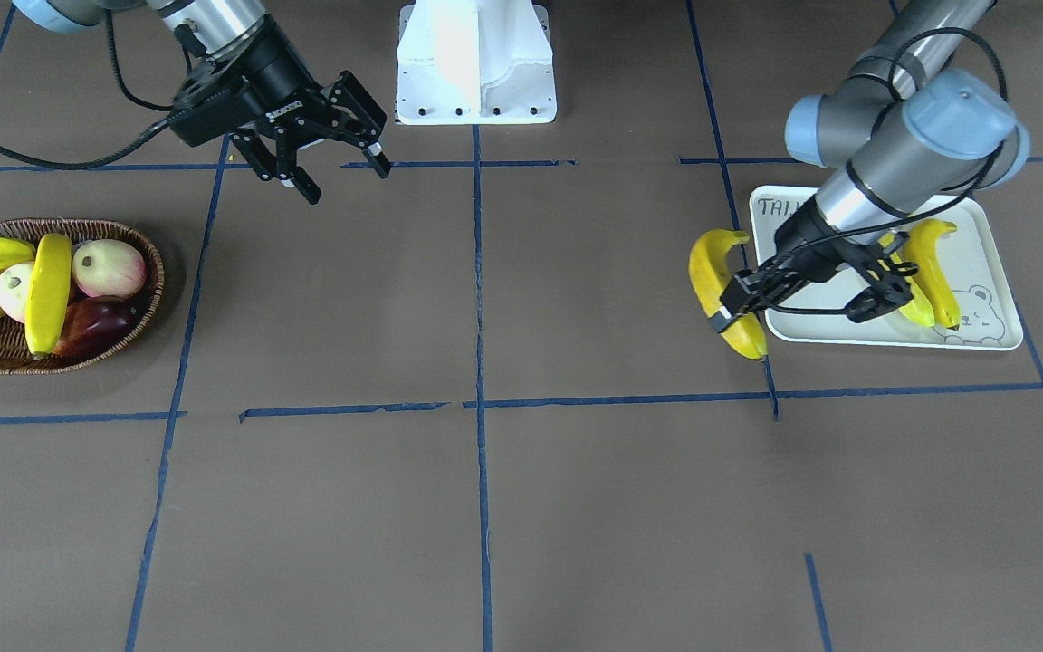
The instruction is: Transfer all bananas from basket to plate
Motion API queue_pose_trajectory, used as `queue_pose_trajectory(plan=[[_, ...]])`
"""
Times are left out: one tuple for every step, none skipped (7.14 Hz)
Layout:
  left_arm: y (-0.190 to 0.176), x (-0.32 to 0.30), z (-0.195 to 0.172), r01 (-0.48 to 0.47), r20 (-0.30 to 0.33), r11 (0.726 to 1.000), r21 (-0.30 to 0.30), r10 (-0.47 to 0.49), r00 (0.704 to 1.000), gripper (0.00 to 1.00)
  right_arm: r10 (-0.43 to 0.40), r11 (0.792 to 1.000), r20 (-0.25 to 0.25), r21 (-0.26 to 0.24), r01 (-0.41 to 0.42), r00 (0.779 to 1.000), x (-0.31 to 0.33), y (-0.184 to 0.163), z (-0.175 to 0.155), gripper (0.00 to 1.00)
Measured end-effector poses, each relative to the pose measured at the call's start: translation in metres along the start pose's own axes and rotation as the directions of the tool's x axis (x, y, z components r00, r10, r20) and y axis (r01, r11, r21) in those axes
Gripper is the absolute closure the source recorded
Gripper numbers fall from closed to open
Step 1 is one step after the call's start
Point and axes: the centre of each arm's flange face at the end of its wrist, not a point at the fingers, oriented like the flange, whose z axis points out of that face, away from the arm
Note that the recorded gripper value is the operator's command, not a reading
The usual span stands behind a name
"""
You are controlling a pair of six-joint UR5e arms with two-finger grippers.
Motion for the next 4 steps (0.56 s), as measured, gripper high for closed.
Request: queue_pose_trajectory(plan=[[-0.004,-0.06,-0.005,-0.067,0.069,0.998,0.007,0.066,0.995,1.0,-0.042,0.999,-0.055,-0.017,0.041,0.998,0.019,-0.001,-0.008,0.0],[-0.004,-0.11,-0.007,-0.108,0.135,0.994,0.015,0.105,0.985,1.0,-0.079,0.997,-0.09,-0.029,0.077,0.993,0.036,0.001,-0.015,0.0],[-0.003,-0.143,-0.01,-0.121,0.185,0.992,0.033,0.113,0.976,0.23,-0.105,0.994,-0.111,-0.036,0.102,0.988,0.048,0.001,-0.019,0.0],[-0.001,-0.163,-0.012,-0.122,0.213,0.992,0.043,0.11,0.971,0.0,-0.125,0.992,-0.127,-0.04,0.12,0.984,0.058,0.001,-0.021,0.0]])
